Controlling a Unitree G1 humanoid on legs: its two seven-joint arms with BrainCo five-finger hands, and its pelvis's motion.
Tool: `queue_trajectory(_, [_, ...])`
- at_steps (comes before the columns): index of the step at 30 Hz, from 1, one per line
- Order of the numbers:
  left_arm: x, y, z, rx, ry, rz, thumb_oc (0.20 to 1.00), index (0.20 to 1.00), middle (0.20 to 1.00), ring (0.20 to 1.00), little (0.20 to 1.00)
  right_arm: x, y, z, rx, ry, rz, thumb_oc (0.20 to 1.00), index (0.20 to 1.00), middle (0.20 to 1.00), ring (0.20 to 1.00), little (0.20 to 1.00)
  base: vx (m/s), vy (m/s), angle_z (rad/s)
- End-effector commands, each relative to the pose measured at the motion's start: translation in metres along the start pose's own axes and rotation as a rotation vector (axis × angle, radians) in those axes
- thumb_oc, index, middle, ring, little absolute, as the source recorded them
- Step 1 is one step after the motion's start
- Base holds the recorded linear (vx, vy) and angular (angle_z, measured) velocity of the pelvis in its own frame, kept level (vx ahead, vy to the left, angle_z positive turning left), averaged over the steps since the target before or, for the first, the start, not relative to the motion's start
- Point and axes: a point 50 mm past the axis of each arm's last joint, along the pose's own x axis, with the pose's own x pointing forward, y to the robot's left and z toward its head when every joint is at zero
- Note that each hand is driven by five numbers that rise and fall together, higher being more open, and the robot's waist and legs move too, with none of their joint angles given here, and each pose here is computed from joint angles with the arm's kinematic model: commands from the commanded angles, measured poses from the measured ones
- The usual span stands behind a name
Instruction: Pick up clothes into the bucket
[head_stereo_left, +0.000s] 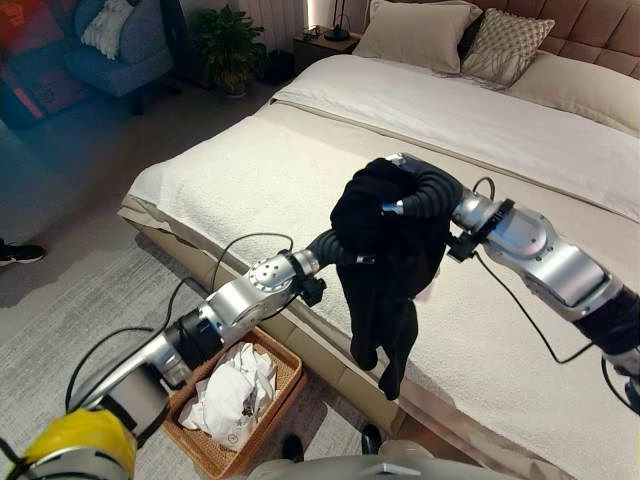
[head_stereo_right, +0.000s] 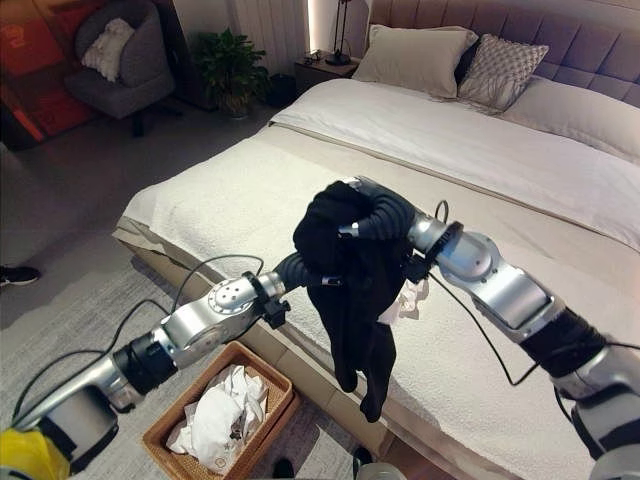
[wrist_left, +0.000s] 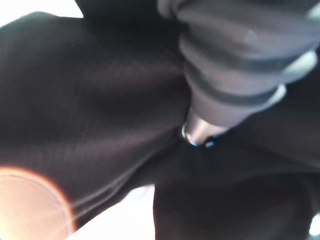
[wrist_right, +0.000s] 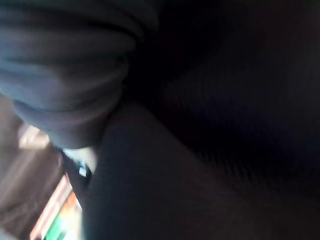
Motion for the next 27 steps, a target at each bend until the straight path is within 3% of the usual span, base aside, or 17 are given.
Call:
queue_trajectory(1, [-0.010,0.030,0.010,0.172,-0.067,0.165,0.200,0.200,0.200,0.200,0.200,-0.014,-0.022,0.021,0.004,-0.153,-0.189,1.000,1.000,1.000,1.000,1.000,0.00,0.000,0.00])
queue_trajectory(2, [-0.028,0.045,-0.001,0.214,-0.041,0.279,0.200,0.200,0.200,0.200,0.200,-0.032,-0.025,0.000,0.056,-0.089,-0.295,1.000,1.000,1.000,1.000,1.000,0.00,0.000,0.00])
queue_trajectory(4, [-0.037,0.048,-0.005,0.225,-0.035,0.313,0.200,0.200,0.200,0.200,0.200,-0.040,-0.024,-0.007,0.078,-0.062,-0.329,1.000,1.000,1.000,1.000,1.000,0.00,0.000,0.00])
queue_trajectory(7, [-0.087,0.068,-0.025,0.232,0.002,0.548,0.200,0.200,0.200,0.200,0.200,-0.083,-0.013,-0.057,0.203,0.122,-0.530,1.000,1.000,1.000,1.000,1.000,0.01,0.010,0.03])
queue_trajectory(8, [-0.088,0.068,-0.025,0.232,0.005,0.549,0.200,0.200,0.200,0.200,0.200,-0.083,-0.012,-0.057,0.204,0.123,-0.529,1.000,1.000,1.000,1.000,1.000,0.00,0.023,0.13])
queue_trajectory(9, [-0.112,0.074,-0.032,0.292,0.037,0.648,0.200,0.200,0.200,0.200,0.200,-0.106,0.004,-0.087,0.265,0.263,-0.595,1.000,1.000,1.000,1.000,1.000,0.00,0.015,0.12])
queue_trajectory(11, [-0.122,0.077,-0.030,0.357,0.051,0.690,0.200,0.200,0.200,0.200,0.200,-0.116,0.012,-0.099,0.276,0.333,-0.616,1.000,1.000,1.000,1.000,1.000,-0.02,0.024,0.09])
queue_trajectory(13, [-0.152,0.083,-0.027,0.417,0.049,0.831,0.200,0.200,0.200,0.200,0.200,-0.154,0.040,-0.141,0.277,0.605,-0.668,1.000,1.000,1.000,1.000,1.000,-0.05,0.031,0.07])
queue_trajectory(27, [-0.191,0.108,-0.038,0.533,0.141,1.166,0.200,0.200,0.200,0.200,0.200,-0.227,0.121,-0.212,0.257,1.211,-0.594,1.000,1.000,1.000,1.000,1.000,-0.14,0.036,-0.01])
